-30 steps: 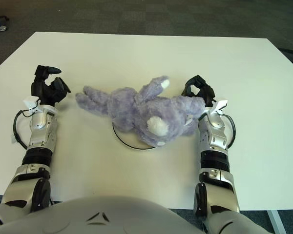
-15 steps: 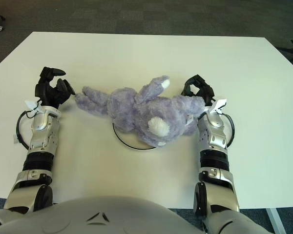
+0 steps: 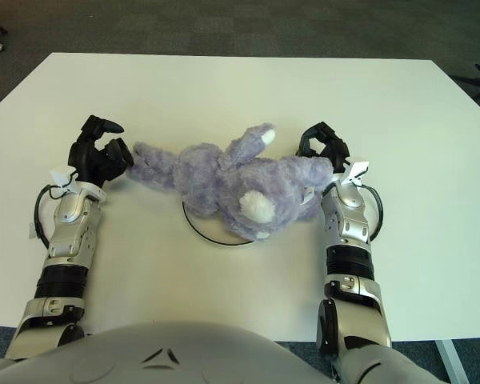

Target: Put the doll into the plate.

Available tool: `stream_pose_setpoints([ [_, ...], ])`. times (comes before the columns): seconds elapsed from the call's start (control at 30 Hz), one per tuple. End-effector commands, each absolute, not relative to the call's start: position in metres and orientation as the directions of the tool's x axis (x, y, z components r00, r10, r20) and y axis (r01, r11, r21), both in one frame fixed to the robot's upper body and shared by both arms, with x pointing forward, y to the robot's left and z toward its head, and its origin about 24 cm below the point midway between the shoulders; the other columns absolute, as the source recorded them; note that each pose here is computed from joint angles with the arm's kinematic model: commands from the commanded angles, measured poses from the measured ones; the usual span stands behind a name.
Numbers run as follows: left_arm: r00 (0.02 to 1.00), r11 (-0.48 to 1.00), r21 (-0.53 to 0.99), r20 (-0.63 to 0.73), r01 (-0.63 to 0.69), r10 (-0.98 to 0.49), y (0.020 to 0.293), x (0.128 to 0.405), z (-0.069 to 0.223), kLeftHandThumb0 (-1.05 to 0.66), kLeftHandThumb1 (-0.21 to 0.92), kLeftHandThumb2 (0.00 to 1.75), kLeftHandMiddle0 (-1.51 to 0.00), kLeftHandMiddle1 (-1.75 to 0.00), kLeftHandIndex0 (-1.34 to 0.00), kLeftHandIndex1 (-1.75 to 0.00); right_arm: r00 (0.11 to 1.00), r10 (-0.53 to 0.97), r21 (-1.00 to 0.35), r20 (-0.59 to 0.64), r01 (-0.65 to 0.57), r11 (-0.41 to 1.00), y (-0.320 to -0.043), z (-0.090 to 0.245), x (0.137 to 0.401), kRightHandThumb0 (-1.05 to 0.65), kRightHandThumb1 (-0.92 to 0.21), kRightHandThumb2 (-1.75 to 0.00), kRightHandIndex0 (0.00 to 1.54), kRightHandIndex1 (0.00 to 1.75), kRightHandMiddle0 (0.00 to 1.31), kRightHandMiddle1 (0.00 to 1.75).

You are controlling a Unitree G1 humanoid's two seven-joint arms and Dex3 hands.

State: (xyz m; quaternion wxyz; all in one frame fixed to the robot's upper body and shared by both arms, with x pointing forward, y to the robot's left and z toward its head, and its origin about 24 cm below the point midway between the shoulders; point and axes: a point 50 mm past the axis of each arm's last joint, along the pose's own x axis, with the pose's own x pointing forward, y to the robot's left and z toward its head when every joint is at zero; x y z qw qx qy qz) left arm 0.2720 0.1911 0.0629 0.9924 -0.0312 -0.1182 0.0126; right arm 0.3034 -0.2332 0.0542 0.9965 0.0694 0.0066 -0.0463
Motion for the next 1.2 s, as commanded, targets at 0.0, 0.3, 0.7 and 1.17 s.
stream_pose_setpoints([
  [0.0,0.992,0.998,-0.062,0.121,-0.02,0.027,0.1917,0.2568,0.0353,-0.41,0.54,1.03,-1.05,-1.75,-0.44,-1.75,0.985,-0.107,0.137,-0.136,0.126,0.983,-0.2339,0.0298,0.2925,-0.45,-0.41,-1.2,1.16,1.75,0.54,1.75],
  [0.3,0.994,0.998,-0.063,0.107,-0.031,0.038,0.1925,0.2553,0.0332,-0.41,0.55,1.03,-1.05,-1.75,-0.43,-1.75,0.985,-0.12,0.13,-0.126,0.136,0.982,-0.2344,0.0302,0.2926,-0.46,-0.37,-1.24,1.2,1.75,0.57,1.75],
  [0.7,0.994,0.995,-0.092,0.096,-0.033,0.042,0.188,0.2529,0.0339,-0.42,0.53,1.05,-1.04,-1.75,-0.45,-1.75,0.978,-0.172,0.124,-0.122,0.187,0.975,-0.2362,0.0287,0.2923,-0.47,-0.37,-1.25,1.22,1.75,0.58,1.75],
  [1.17,0.995,0.992,-0.121,0.094,-0.028,0.039,0.1865,0.252,0.0342,-0.42,0.52,1.06,-1.06,-1.75,-0.46,-1.75,0.975,-0.186,0.121,-0.125,0.201,0.972,-0.2381,0.0278,0.2928,-0.47,-0.36,-1.26,1.21,1.75,0.58,1.75],
])
